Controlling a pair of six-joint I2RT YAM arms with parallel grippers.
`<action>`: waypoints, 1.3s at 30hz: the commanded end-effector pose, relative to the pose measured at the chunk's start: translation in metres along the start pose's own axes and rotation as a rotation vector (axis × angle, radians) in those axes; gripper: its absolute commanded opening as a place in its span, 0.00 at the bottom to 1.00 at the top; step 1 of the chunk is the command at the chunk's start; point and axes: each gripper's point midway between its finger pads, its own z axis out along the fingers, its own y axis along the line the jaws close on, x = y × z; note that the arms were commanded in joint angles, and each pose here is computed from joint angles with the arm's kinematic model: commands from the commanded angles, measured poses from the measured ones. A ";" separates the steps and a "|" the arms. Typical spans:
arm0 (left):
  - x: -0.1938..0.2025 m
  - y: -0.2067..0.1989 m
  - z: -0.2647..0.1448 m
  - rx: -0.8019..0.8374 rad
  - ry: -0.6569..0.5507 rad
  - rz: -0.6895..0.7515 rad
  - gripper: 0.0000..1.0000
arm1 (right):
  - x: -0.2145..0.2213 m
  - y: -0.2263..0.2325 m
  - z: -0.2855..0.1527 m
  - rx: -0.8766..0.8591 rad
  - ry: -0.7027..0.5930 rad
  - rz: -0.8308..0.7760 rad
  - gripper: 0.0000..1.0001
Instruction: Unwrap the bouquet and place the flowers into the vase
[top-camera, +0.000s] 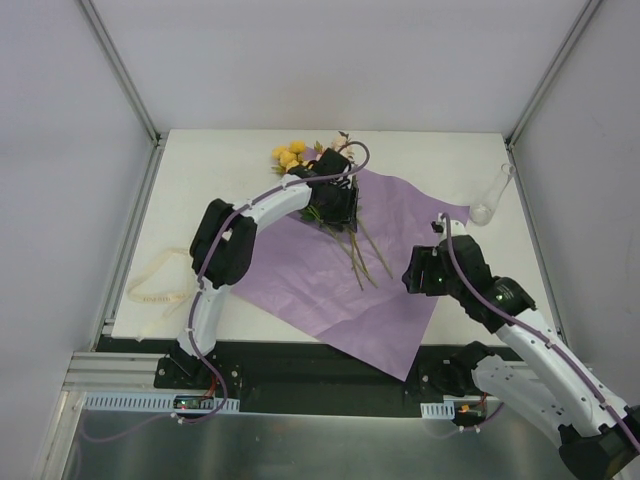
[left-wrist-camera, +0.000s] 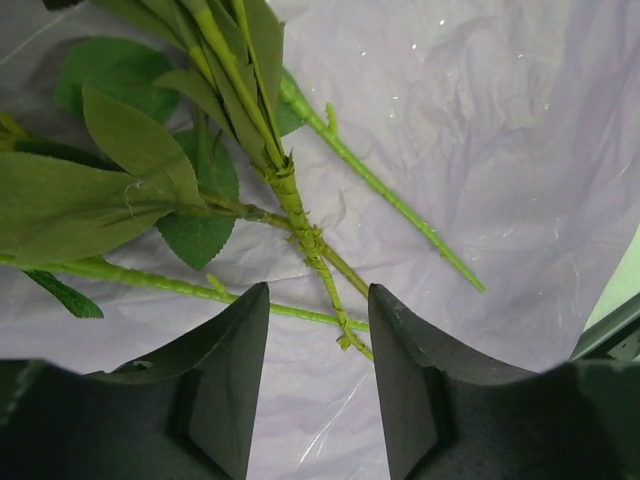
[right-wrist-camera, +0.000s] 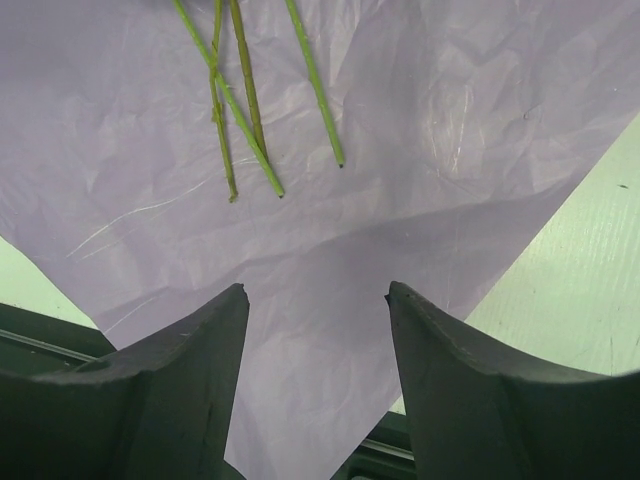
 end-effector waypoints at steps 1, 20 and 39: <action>0.006 -0.001 -0.001 -0.047 0.025 0.010 0.45 | 0.005 -0.002 0.002 -0.008 0.011 -0.019 0.63; 0.037 -0.005 0.031 -0.082 0.099 0.001 0.26 | 0.014 0.003 0.007 -0.035 0.042 -0.012 0.63; 0.032 -0.018 0.015 -0.082 0.042 0.082 0.00 | 0.007 0.005 0.000 -0.037 0.031 -0.003 0.61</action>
